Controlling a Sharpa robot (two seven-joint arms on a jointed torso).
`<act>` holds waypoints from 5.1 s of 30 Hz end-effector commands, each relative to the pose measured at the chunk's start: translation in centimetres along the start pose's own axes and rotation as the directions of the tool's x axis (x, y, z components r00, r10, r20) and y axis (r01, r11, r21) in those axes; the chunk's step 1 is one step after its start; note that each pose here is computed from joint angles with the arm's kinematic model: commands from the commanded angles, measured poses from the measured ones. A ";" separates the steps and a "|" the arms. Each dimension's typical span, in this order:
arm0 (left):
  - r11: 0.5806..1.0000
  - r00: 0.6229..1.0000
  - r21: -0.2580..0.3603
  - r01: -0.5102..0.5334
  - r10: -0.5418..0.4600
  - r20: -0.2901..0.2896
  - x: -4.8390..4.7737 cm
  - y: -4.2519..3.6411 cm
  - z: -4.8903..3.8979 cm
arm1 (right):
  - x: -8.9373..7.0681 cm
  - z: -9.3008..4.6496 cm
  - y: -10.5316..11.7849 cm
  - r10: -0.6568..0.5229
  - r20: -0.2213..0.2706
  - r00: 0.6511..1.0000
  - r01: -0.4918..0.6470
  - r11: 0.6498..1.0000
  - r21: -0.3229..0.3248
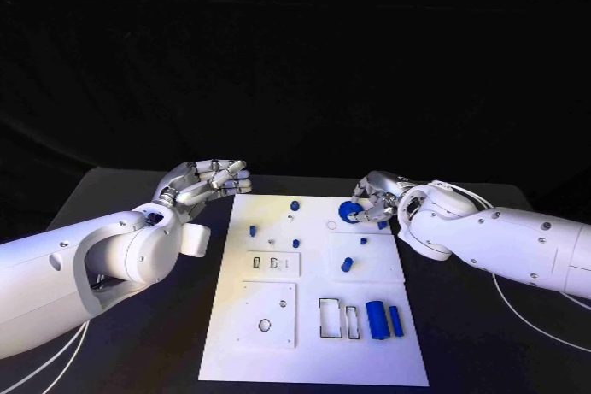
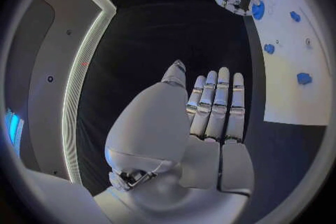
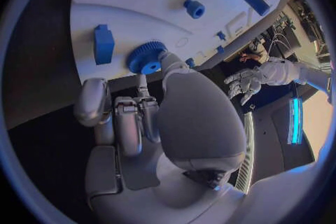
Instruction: Assemble the parts on the task board
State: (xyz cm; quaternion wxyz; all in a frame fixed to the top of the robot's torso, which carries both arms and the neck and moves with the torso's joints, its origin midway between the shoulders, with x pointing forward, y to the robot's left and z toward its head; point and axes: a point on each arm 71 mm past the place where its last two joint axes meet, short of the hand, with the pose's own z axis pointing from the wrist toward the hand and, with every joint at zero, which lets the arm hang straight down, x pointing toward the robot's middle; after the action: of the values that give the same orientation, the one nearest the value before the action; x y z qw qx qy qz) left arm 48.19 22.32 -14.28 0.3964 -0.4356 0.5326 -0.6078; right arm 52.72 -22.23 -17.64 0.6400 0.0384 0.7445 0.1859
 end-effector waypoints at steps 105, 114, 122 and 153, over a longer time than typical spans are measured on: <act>1.000 0.999 -0.018 0.014 -0.015 -0.045 0.19 0.06 0.06 | 2.8 -1.5 9.3 0.005 0.126 0.992 0.030 0.960 -0.278; 1.000 0.999 -0.018 0.011 -0.012 -0.037 -0.20 0.07 0.02 | -0.7 -3.5 2.6 0.192 0.037 0.981 -0.181 0.962 -0.206; 1.000 0.999 -0.014 0.014 -0.015 -0.044 -0.09 0.11 0.11 | -1.8 -3.8 -1.4 0.180 0.002 0.984 -0.176 0.966 -0.188; 1.000 0.999 -0.016 0.013 -0.013 -0.040 -0.50 0.31 0.27 | -0.4 -3.8 -5.8 0.105 -0.066 0.992 -0.111 0.988 -0.108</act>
State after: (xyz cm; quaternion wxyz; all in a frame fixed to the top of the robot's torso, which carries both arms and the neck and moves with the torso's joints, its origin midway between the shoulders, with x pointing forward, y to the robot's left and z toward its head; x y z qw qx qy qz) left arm 48.66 22.96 -14.77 0.3839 -0.4371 0.5431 -0.6055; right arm 50.27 -28.79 -18.56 0.6150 0.0535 0.7422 0.2609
